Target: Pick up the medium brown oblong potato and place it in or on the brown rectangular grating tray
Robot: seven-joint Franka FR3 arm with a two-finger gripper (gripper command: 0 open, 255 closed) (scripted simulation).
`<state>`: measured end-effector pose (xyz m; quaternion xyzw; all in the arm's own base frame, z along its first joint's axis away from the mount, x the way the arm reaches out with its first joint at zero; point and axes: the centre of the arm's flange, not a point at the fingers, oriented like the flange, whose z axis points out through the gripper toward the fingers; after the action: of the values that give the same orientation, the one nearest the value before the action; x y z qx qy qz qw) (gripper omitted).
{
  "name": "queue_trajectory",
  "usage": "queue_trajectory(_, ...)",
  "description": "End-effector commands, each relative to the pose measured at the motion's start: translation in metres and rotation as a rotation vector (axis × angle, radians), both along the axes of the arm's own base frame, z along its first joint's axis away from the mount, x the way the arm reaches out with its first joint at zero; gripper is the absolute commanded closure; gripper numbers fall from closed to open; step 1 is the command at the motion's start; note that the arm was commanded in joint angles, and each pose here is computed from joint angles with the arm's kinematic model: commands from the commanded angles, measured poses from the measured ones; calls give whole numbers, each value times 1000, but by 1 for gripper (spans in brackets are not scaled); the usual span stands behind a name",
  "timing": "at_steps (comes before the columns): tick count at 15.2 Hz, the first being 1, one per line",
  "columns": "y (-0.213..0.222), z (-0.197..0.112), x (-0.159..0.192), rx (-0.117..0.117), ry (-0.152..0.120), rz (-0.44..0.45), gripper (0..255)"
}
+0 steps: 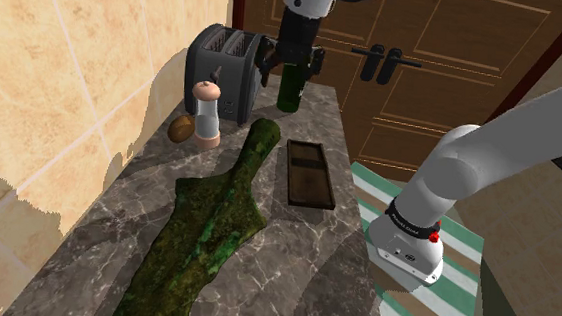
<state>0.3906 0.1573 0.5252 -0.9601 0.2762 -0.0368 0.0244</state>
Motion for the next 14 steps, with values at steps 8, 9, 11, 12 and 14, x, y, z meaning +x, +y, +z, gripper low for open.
queue_trajectory(8, 84, -57, 81, -46, 45, -224, 0)
queue_trajectory(9, 92, -63, 91, -51, 50, -248, 0)
queue_trajectory(11, 108, -76, 111, -61, 60, -297, 0)
queue_trajectory(12, 115, -83, 121, -67, 65, -321, 0)
queue_trajectory(14, 129, -97, 142, -77, 75, -370, 0)
